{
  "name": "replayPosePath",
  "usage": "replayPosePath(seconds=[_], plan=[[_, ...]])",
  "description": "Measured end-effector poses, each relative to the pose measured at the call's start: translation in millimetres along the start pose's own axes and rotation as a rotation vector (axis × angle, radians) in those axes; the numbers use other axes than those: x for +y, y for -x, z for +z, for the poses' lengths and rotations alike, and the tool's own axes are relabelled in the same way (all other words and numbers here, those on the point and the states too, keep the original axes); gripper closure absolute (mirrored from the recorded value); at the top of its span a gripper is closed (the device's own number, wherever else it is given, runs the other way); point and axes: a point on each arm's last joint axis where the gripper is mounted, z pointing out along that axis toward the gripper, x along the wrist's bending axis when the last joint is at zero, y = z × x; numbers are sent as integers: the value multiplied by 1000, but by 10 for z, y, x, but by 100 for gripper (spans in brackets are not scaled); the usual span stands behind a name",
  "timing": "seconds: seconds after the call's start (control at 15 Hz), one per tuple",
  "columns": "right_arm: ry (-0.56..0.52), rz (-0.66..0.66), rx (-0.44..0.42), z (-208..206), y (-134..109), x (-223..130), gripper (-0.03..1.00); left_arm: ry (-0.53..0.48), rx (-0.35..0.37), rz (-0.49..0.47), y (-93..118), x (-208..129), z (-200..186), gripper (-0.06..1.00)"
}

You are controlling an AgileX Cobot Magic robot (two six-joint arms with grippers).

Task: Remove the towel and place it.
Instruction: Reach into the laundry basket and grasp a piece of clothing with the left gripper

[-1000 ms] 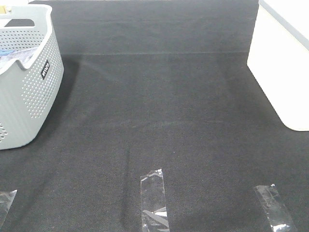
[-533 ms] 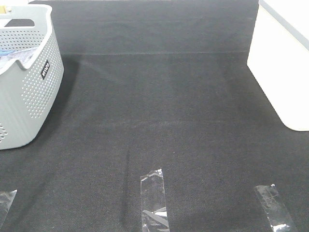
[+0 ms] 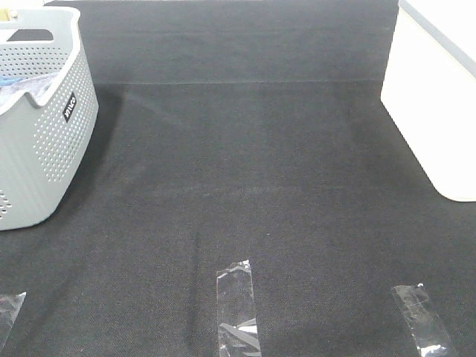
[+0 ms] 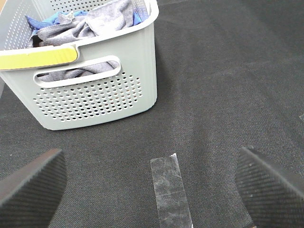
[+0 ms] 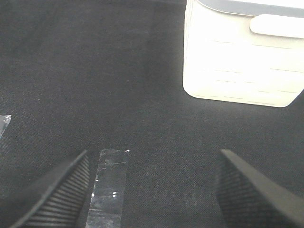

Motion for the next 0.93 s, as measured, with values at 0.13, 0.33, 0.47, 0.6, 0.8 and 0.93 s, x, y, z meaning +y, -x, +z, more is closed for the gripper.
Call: replayPosePath(seconds=[0.13, 0.33, 0.47, 0.6, 0.8, 0.93], plan=[[0, 0, 0, 0, 0, 0, 27, 0, 0, 0, 0, 0, 0, 3], [0, 0, 0, 0, 0, 0, 27, 0, 0, 0, 0, 0, 0, 3], [0, 0, 0, 0, 0, 0, 27, 0, 0, 0, 0, 0, 0, 3], [0, 0, 0, 0, 0, 0, 27, 0, 0, 0, 0, 0, 0, 3], [0, 0, 0, 0, 0, 0, 27, 0, 0, 0, 0, 0, 0, 3], [0, 0, 0, 0, 0, 0, 27, 0, 0, 0, 0, 0, 0, 3]])
